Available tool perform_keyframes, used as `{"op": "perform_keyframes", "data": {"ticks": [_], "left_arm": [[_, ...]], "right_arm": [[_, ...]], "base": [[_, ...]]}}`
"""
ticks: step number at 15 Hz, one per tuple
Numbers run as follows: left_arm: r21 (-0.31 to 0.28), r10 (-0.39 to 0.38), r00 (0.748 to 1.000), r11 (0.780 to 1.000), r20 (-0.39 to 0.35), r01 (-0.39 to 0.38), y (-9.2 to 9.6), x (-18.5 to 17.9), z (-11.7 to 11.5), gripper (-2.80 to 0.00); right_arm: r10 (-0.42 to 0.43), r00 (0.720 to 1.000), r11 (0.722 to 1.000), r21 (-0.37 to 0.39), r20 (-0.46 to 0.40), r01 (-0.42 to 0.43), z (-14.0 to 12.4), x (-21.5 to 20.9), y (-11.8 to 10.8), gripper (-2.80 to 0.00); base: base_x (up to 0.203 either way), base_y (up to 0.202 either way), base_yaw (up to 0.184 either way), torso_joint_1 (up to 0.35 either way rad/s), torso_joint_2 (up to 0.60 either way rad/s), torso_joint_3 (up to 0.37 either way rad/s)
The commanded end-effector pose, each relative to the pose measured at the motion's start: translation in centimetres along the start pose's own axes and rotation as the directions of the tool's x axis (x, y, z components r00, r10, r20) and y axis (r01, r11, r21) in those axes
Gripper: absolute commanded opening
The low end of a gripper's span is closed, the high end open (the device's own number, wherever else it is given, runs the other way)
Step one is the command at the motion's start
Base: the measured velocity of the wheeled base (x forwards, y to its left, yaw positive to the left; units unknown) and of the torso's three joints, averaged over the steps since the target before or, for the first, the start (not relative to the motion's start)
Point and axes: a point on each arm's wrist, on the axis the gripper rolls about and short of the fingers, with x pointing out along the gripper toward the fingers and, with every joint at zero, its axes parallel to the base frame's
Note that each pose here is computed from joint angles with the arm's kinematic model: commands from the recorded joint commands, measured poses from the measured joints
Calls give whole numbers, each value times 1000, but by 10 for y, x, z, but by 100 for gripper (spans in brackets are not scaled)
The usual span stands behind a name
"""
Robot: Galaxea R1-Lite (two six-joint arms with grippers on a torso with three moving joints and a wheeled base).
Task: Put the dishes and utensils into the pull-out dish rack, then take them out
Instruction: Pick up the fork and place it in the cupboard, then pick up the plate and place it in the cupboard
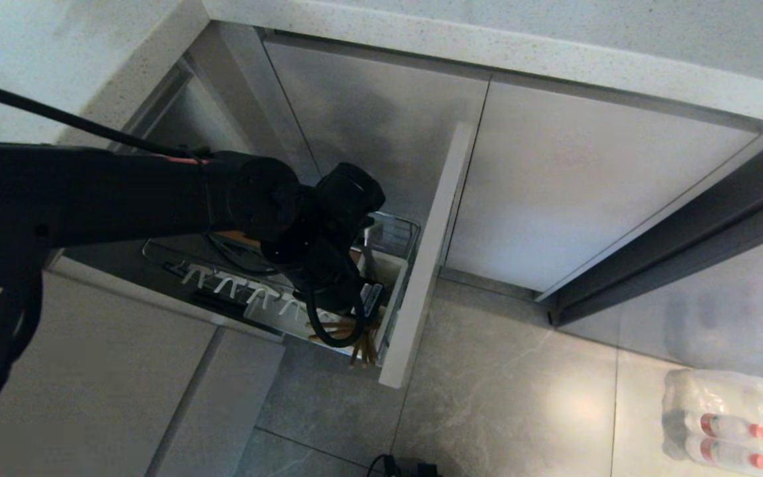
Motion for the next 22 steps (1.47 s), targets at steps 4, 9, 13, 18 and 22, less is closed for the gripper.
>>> {"op": "perform_keyframes", "data": {"ticks": [4,9,13,18,22], "left_arm": [[-31,-2,999,1000,36,3,2,-11,2,0],[-88,60,987,995,147,-48,10,-52,1,0],[-123,94,971,990,219,-68,18,-87,-7,-280],[-155,97,942,987,321,-49,27,-133,-19,-280],[-232,91,885,972,457,19,36,-184,-32,-280]], "right_arm": [[0,1000,1000,0,-1,0,0,0,0,-280],[0,1000,1000,0,-1,0,0,0,0,-280],[0,1000,1000,0,-1,0,0,0,0,-280],[0,1000,1000,0,-1,0,0,0,0,-280],[0,1000,1000,0,-1,0,0,0,0,-280]], "base": [[0,0,0,0,0,0],[0,0,0,0,0,0],[0,0,0,0,0,0],[0,0,0,0,0,0],[0,0,0,0,0,0]]}}
